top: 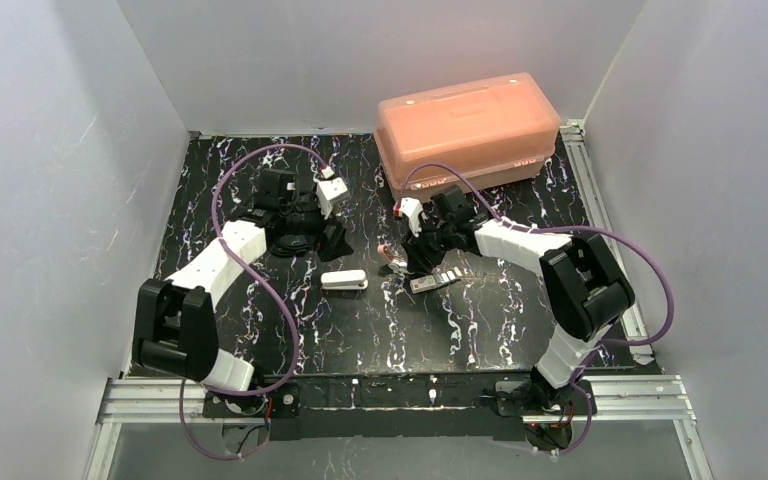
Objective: Load the staples into the stapler
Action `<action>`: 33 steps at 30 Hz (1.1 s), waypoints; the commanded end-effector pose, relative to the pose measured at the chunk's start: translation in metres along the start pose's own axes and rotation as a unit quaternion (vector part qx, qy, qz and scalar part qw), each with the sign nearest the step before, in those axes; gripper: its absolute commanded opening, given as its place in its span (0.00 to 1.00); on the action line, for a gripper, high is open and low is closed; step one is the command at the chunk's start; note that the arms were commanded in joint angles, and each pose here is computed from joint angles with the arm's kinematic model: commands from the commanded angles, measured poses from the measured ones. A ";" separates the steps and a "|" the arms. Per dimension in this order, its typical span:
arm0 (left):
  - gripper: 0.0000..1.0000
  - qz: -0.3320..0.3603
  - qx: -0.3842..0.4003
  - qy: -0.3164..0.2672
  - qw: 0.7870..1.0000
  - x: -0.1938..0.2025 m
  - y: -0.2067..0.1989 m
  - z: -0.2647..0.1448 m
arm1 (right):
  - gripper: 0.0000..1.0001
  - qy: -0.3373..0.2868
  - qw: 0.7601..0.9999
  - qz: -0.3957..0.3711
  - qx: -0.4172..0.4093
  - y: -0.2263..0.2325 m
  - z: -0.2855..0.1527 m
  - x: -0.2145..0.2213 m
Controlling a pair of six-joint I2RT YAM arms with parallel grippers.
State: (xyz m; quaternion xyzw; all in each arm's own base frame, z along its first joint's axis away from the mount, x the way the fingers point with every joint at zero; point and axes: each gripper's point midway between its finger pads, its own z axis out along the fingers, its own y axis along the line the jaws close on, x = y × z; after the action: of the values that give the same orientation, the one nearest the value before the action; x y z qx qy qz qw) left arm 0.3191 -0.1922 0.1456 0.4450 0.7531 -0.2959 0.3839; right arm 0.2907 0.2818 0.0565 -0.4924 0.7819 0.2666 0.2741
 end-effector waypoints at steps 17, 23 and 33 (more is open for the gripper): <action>0.80 0.158 0.147 0.052 0.975 0.054 -0.049 0.022 | 0.52 -0.100 0.995 0.007 -0.012 0.003 -0.025 -0.034; 0.75 0.208 0.125 0.106 0.964 0.082 -0.054 0.042 | 0.52 -0.106 0.994 0.008 -0.007 0.002 -0.034 -0.036; 0.51 0.208 0.099 0.127 0.965 0.083 -0.044 0.053 | 0.51 -0.101 0.994 0.017 -0.020 0.007 -0.033 -0.025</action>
State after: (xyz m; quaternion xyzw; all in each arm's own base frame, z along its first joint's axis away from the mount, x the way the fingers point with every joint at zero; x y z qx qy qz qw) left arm 0.2626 -0.2132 0.0494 0.6606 0.6518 -0.2383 0.2863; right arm 0.2903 0.2745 0.0881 -0.4544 0.7655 0.3181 0.3261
